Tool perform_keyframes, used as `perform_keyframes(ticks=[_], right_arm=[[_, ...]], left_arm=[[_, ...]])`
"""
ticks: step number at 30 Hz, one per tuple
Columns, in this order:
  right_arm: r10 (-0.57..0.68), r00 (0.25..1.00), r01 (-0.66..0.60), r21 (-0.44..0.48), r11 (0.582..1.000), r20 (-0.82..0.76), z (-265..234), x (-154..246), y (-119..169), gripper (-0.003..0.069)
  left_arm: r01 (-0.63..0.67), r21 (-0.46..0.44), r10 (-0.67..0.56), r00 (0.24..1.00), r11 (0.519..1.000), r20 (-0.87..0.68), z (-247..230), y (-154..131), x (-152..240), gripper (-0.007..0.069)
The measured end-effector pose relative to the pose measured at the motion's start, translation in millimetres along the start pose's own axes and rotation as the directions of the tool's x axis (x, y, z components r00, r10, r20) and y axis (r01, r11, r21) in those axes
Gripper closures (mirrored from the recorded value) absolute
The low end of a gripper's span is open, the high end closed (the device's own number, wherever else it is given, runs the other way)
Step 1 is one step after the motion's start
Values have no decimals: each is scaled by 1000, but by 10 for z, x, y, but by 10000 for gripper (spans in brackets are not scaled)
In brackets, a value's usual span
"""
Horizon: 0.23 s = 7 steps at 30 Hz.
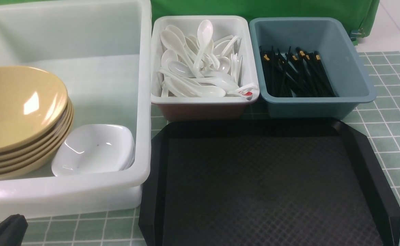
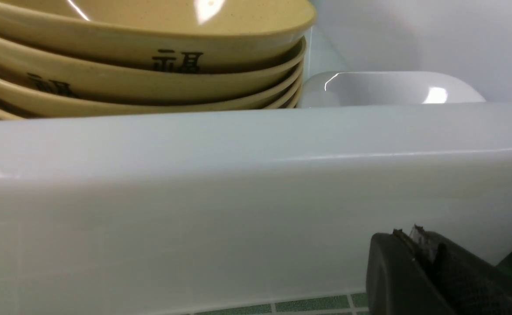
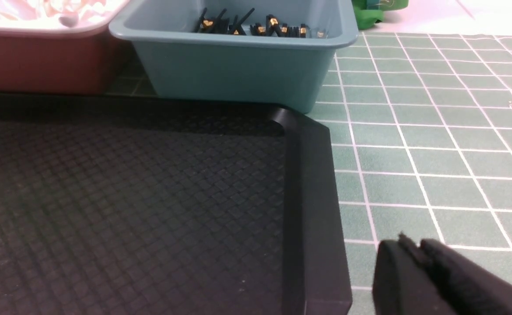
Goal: On blue table put chopsticks spoon bowls plates into blue grey white boxes.
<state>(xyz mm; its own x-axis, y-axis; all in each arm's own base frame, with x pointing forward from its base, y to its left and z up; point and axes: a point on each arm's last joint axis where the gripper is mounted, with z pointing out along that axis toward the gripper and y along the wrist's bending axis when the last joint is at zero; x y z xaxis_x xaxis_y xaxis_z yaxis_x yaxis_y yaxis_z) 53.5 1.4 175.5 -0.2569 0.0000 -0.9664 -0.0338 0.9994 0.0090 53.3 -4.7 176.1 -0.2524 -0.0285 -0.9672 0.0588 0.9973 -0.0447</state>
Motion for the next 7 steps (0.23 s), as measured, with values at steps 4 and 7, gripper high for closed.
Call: perform_keyframes(ticks=[4, 7], right_arm=[[0, 1000, 0, 0, 1000, 0, 0, 0, 0, 559], [0, 1000, 0, 0, 1000, 0, 0, 0, 0, 557]], left_arm=[[0, 0, 0, 1000, 1000, 0, 0, 0, 0, 621], [0, 0, 0, 1000, 1000, 0, 0, 0, 0, 621]])
